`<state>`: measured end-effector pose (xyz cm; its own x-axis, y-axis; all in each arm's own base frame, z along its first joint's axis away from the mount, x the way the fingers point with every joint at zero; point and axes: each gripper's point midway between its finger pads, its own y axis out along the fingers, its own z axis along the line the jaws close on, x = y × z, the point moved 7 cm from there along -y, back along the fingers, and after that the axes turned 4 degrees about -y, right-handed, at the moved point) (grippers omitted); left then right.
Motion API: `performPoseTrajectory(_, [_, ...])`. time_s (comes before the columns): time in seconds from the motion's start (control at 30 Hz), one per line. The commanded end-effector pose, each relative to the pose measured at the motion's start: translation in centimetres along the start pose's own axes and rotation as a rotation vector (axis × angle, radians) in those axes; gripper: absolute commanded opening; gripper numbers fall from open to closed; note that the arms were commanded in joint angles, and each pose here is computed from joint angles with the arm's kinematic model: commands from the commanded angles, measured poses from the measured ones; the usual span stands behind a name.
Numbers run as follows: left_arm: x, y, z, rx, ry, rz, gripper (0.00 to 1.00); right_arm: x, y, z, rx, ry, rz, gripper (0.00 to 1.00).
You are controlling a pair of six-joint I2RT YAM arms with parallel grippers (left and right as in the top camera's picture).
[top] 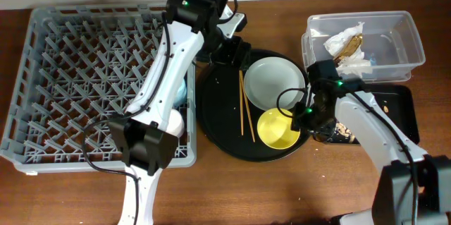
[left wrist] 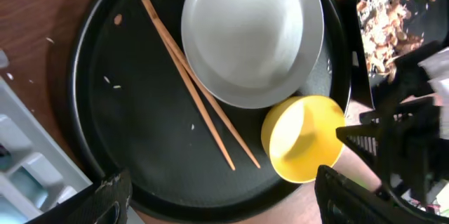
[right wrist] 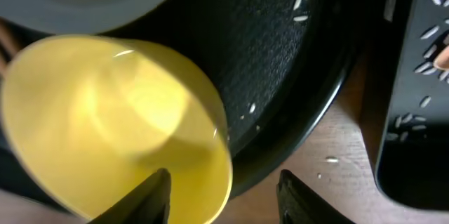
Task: Sort waste into correct bins and load items into the dishwasher rack
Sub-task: 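Grasp the yellow bowl on the round tray with the right gripper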
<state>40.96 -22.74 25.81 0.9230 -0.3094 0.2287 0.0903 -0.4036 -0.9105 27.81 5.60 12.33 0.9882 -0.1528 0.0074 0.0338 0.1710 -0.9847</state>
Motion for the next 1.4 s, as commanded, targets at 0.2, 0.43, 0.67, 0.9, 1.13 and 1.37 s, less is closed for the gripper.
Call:
performPoseTrajectory(0.2, [0.5, -0.8, 2.3, 0.004, -0.037, -0.027, 0.84, -0.2, 2.6, 2.8, 0.060, -0.104, 0.046, 0.43])
performPoseTrajectory(0.43, [0.7, -0.8, 2.2, 0.004, -0.035, -0.033, 0.84, -0.1, 2.5, 4.5, 0.103, -0.163, 0.040, 0.43])
performPoseTrajectory(0.67, [0.6, -0.8, 2.2, -0.003, -0.035, -0.031, 0.84, 2.9, -2.3, 6.5, 0.127, -0.211, -0.061, 0.43])
performPoseTrajectory(0.9, [-0.4, -0.7, 2.0, -0.012, -0.053, 0.026, 0.84, 4.9, -7.1, 7.0, 0.137, -0.192, -0.129, 0.44])
performPoseTrajectory(1.13, [-1.5, -0.6, 0.6, -0.077, -0.058, 0.088, 0.84, 6.0, -9.3, 2.2, 0.126, -0.039, -0.131, 0.44])
performPoseTrajectory(1.37, [-3.4, 1.8, -1.8, -0.084, -0.040, 0.226, 0.83, 6.3, -9.4, 1.3, 0.114, -0.013, -0.139, 0.44])
